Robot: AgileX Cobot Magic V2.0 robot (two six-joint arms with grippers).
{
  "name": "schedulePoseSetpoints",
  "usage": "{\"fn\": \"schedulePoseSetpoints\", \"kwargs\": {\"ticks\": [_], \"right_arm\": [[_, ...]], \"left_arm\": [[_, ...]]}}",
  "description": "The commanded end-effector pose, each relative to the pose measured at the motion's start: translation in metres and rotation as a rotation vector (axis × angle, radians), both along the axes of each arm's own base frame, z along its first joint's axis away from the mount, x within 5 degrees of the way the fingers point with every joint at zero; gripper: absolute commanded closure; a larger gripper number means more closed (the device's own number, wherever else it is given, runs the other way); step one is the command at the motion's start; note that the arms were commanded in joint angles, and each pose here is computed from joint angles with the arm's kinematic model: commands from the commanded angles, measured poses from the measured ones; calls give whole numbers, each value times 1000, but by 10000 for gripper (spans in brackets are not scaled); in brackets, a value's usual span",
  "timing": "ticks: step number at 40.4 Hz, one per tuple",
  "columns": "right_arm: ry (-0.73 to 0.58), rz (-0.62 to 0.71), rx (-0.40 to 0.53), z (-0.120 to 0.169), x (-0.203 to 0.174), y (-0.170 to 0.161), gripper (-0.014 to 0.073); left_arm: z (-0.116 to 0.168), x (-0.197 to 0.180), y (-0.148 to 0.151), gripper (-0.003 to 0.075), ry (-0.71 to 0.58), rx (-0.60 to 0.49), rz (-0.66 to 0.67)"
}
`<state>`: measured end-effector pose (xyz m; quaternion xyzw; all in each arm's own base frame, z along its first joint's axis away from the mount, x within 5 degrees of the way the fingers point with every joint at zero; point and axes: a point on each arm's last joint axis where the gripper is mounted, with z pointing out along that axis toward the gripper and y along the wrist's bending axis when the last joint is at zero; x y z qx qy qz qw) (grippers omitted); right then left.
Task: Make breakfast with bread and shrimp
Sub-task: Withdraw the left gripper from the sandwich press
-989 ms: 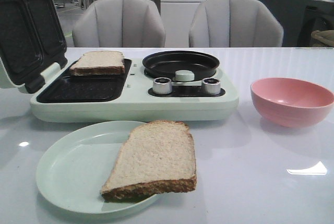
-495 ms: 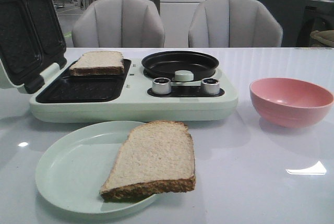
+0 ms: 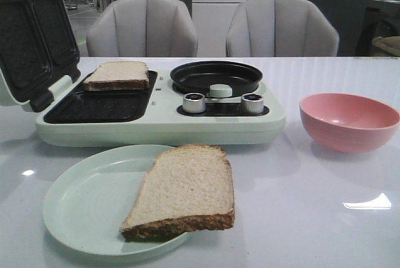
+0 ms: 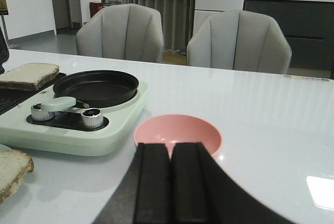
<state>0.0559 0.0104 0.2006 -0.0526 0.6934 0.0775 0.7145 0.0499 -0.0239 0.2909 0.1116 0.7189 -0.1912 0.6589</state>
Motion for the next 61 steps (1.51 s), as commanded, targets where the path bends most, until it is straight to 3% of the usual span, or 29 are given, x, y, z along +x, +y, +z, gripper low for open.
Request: {"fn": "schedulePoseSetpoints", "kwargs": {"ticks": [1, 9, 13, 20, 25, 31, 40, 46, 51, 57, 61], "right_arm": [[-116, 1, 6, 11, -3, 0, 628], [-258, 0, 33, 28, -6, -1, 628], [-255, 0, 32, 46, -8, -1, 628], [-78, 1, -1, 88, 0, 0, 628], [54, 2, -26, 102, 16, 3, 628], [120, 5, -25, 98, 30, 6, 628], [196, 23, 69, 93, 36, 9, 628], [237, 26, 64, 99, 42, 11, 622], [314, 32, 55, 108, 52, 14, 510], [407, 35, 43, 116, 71, 18, 225], [471, 40, 58, 115, 85, 22, 116]], "left_arm": [[3, -7, 3, 93, -86, -49, -5], [-17, -6, 3, 93, -54, -30, -4], [-17, -6, 3, 93, -64, -34, -3], [-15, -6, 3, 93, -81, -42, -2], [-15, -6, 3, 93, -81, -42, -2], [-15, -6, 3, 93, -83, -43, -2], [-15, -6, 3, 93, -83, -43, -2], [-15, -6, 3, 93, -83, -43, -2], [-15, -6, 3, 93, -83, -43, -2], [-15, -6, 3, 93, -83, -43, -2], [-15, -6, 3, 93, -83, -43, -2]]}}
